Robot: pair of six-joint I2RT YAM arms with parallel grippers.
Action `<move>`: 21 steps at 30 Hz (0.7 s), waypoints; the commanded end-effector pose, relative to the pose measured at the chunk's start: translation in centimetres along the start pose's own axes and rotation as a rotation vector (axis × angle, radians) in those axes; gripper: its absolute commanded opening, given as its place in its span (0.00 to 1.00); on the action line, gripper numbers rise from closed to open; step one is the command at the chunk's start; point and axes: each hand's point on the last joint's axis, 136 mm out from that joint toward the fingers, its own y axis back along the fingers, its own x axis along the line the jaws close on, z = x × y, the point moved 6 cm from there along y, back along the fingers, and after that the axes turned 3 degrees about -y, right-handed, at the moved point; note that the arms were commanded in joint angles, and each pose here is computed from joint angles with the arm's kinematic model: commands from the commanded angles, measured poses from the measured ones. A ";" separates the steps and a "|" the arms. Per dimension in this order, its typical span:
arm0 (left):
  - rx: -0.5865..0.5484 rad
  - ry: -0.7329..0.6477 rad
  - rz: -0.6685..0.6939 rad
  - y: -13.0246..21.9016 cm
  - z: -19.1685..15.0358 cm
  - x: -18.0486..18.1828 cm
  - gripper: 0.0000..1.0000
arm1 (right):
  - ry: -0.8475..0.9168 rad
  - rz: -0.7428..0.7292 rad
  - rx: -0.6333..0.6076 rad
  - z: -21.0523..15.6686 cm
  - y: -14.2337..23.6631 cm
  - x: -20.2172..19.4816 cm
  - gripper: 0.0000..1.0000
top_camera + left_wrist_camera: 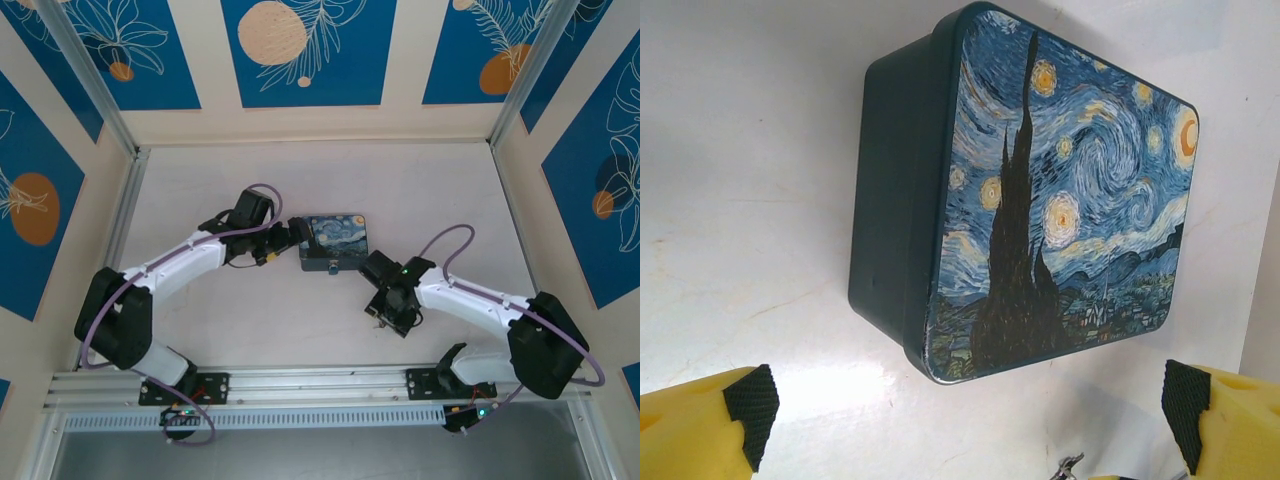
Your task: Unlock a padlock with a key
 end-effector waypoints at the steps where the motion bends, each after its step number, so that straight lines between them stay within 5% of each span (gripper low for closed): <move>1: 0.008 -0.023 -0.042 -0.3 0.1 -1.3 1.00 | -0.259 -0.012 0.036 -0.3 -0.4 -0.9 0.60; 21: 0.050 -0.043 -0.087 -1.7 0.2 -1.9 1.00 | -0.319 -0.079 0.025 0.3 -1.7 1.6 0.54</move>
